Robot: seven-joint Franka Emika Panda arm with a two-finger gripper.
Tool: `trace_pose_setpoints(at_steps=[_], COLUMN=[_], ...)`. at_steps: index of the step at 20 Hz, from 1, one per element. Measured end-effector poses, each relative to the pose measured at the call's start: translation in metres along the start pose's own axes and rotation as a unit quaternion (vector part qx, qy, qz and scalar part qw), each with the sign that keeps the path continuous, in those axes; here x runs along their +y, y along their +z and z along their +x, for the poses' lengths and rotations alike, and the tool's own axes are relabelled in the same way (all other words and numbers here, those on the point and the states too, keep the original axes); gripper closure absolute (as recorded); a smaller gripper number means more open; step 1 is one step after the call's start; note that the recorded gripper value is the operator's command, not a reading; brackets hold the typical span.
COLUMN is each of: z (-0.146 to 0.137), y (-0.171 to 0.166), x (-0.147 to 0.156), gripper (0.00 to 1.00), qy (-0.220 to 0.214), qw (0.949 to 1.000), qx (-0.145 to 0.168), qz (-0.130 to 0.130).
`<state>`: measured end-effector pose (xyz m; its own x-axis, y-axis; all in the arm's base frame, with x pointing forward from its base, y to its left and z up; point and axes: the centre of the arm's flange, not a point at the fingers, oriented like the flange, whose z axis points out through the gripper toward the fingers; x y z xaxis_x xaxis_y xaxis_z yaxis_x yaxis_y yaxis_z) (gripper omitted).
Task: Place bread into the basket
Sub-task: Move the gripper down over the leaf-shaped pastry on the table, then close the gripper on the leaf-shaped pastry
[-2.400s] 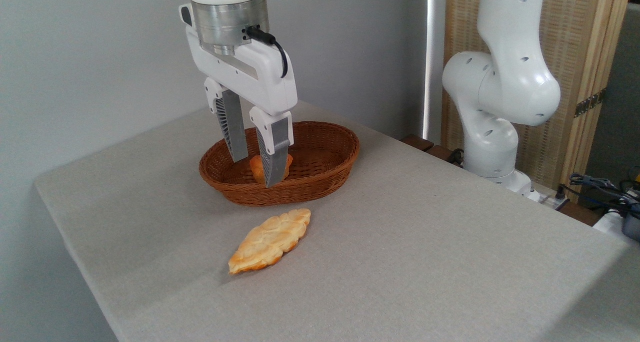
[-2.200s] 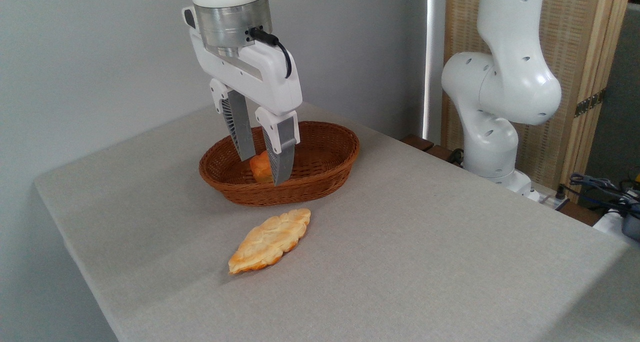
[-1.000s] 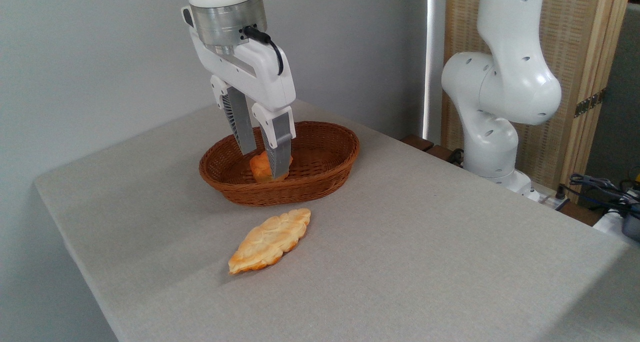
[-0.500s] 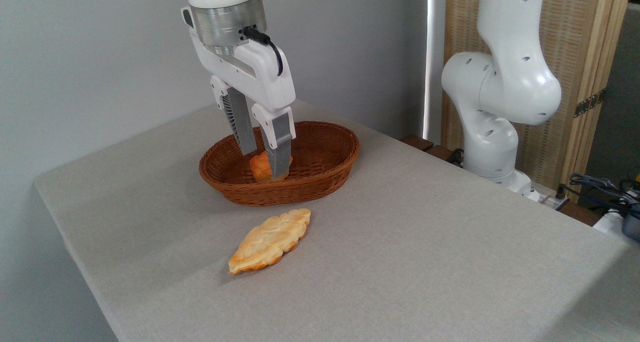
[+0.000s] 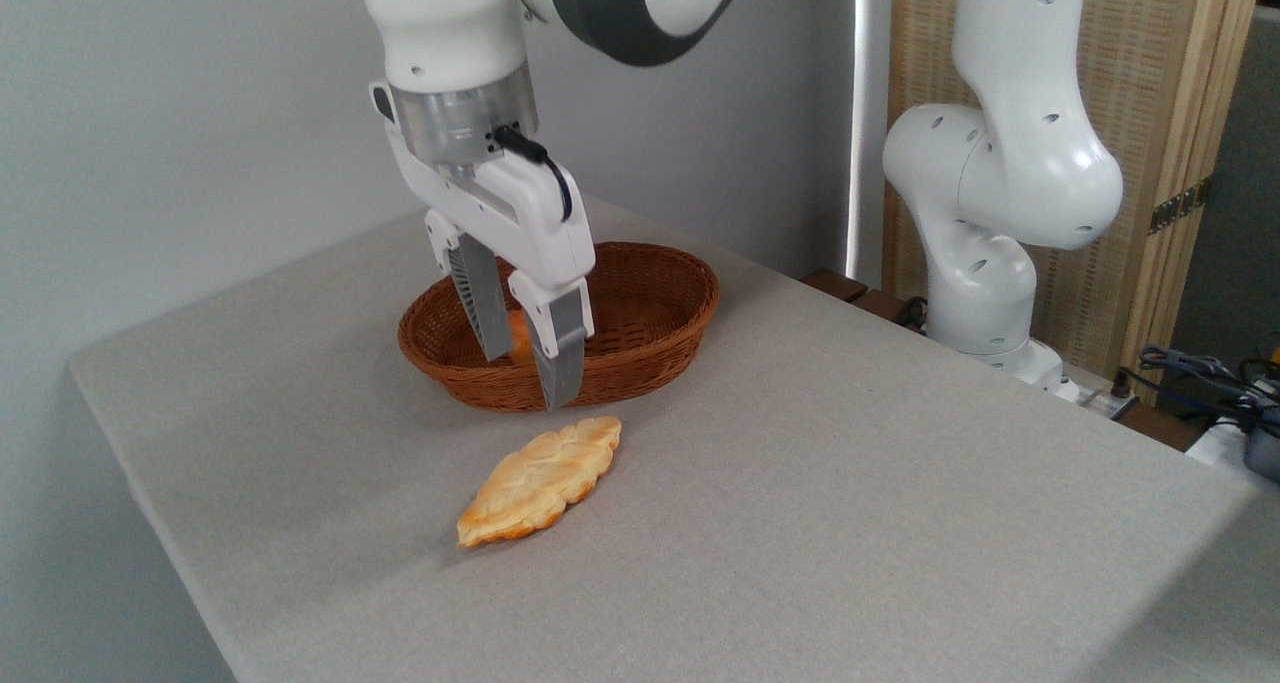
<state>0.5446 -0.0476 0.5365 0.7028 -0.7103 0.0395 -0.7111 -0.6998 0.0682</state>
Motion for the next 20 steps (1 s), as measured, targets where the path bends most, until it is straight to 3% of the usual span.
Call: trace_pose_setpoints(at_steps=[10,20], z=[-0.008,0.013], y=[0.06,0.106], x=[-0.009,-0.015], gripper=[0.0,0.0], qy=[-0.012,-0.028], qw=[0.9999,0.9996], qx=[-0.005,-0.008], qz=[-0.003,-0.004])
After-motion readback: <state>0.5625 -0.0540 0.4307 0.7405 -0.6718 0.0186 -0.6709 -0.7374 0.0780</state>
